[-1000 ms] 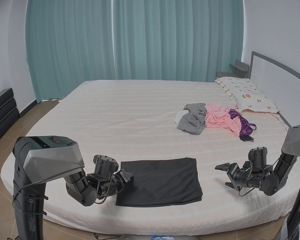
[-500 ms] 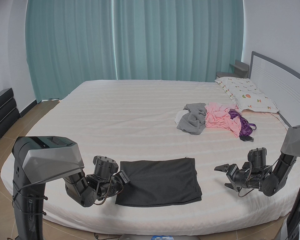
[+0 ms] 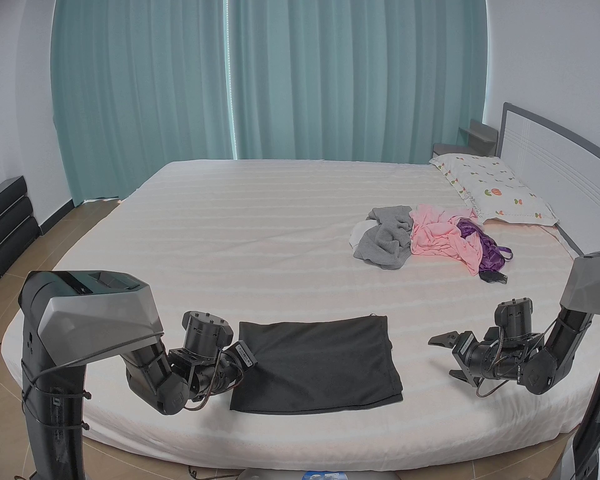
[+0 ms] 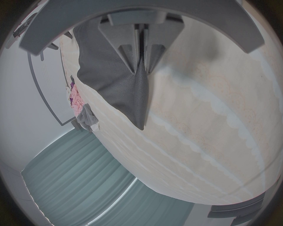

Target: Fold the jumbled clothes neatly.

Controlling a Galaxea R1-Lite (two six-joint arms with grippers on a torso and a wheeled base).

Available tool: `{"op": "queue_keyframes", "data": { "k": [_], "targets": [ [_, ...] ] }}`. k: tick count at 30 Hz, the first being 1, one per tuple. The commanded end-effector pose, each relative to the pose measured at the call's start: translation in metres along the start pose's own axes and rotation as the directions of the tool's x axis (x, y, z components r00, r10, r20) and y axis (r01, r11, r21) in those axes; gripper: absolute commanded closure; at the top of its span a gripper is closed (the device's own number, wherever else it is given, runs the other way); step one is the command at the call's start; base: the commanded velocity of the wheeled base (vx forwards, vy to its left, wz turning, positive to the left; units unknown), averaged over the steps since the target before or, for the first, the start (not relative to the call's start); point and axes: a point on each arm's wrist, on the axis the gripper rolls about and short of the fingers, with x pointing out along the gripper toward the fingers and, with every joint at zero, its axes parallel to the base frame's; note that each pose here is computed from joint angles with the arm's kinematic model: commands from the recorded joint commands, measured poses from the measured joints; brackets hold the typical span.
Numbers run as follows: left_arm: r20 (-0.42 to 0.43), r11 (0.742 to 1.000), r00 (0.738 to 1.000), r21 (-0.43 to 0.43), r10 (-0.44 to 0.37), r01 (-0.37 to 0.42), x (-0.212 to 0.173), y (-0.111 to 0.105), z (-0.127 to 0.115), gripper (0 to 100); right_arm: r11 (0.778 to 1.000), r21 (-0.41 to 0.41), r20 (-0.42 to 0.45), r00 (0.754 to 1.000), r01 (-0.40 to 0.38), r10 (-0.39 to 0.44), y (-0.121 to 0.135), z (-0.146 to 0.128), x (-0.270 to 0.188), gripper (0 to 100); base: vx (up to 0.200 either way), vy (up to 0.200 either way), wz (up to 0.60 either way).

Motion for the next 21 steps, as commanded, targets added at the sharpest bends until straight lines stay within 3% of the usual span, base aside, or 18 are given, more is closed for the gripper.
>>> {"op": "queue_keyframes", "data": {
  "k": [1,21],
  "targets": [
    [0.007,1.000,1.000,-0.008,0.000,0.000,-0.0009,0.0004,0.0022,100,1.000,-0.002,-0.003,1.000,0.000,0.000,0.0001,-0.0012,-0.0007,0,0.000,0.200,0.00],
    [0.032,0.999,0.999,-0.044,-0.007,0.008,-0.0050,0.0006,0.0078,100,1.000,-0.004,-0.004,1.000,-0.002,0.002,0.0007,-0.0017,0.0000,0,0.000,0.200,0.00]
  ]
}}
